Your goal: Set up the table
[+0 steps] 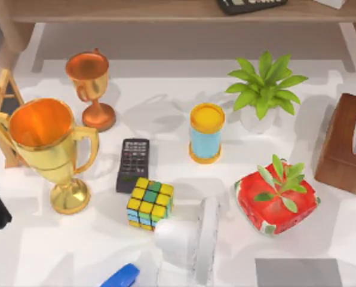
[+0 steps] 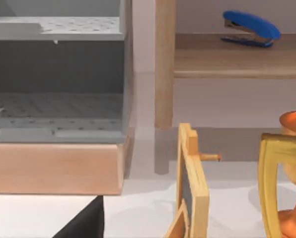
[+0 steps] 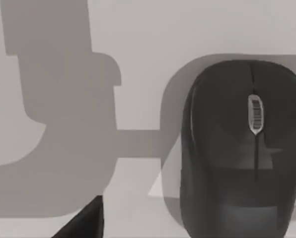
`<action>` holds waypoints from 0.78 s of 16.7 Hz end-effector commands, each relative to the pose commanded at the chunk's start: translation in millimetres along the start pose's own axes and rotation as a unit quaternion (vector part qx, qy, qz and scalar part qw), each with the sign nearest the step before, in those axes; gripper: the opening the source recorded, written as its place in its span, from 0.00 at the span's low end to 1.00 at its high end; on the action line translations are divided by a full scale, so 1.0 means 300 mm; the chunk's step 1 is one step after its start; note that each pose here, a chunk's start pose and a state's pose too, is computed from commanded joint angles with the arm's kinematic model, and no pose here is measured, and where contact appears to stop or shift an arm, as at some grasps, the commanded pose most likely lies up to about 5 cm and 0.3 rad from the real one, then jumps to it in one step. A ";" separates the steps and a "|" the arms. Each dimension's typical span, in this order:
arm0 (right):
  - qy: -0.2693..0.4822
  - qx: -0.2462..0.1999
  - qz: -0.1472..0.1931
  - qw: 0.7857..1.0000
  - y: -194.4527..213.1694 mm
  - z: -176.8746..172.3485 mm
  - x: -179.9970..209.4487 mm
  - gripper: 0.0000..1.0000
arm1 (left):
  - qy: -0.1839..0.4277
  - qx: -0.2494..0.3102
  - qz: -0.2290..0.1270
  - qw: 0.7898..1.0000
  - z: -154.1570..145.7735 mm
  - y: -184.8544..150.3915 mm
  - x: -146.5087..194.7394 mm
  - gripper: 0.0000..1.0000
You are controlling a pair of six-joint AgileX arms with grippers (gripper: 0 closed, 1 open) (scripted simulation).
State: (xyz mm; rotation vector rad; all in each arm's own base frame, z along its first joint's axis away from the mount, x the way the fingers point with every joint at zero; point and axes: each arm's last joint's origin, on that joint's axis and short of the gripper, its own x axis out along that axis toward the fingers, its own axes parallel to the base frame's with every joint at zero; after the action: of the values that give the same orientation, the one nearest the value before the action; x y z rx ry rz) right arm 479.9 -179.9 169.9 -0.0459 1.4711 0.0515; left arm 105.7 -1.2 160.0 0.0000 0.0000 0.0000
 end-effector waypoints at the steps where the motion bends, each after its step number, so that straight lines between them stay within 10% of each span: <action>1: 0.000 0.000 0.000 1.000 0.000 0.000 0.001 1.00 | 0.000 0.000 0.000 1.000 0.000 0.000 0.000 1.00; 13: 0.001 0.000 0.000 1.000 -0.001 -0.004 0.065 1.00 | 0.000 0.000 0.000 1.000 0.000 0.000 0.000 1.00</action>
State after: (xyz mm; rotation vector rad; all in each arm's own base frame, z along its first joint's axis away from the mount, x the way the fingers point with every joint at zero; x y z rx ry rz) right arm 480.7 -180.0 150.4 -0.0457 1.4730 0.0522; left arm 105.7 -1.2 160.0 0.0000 0.0000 0.0000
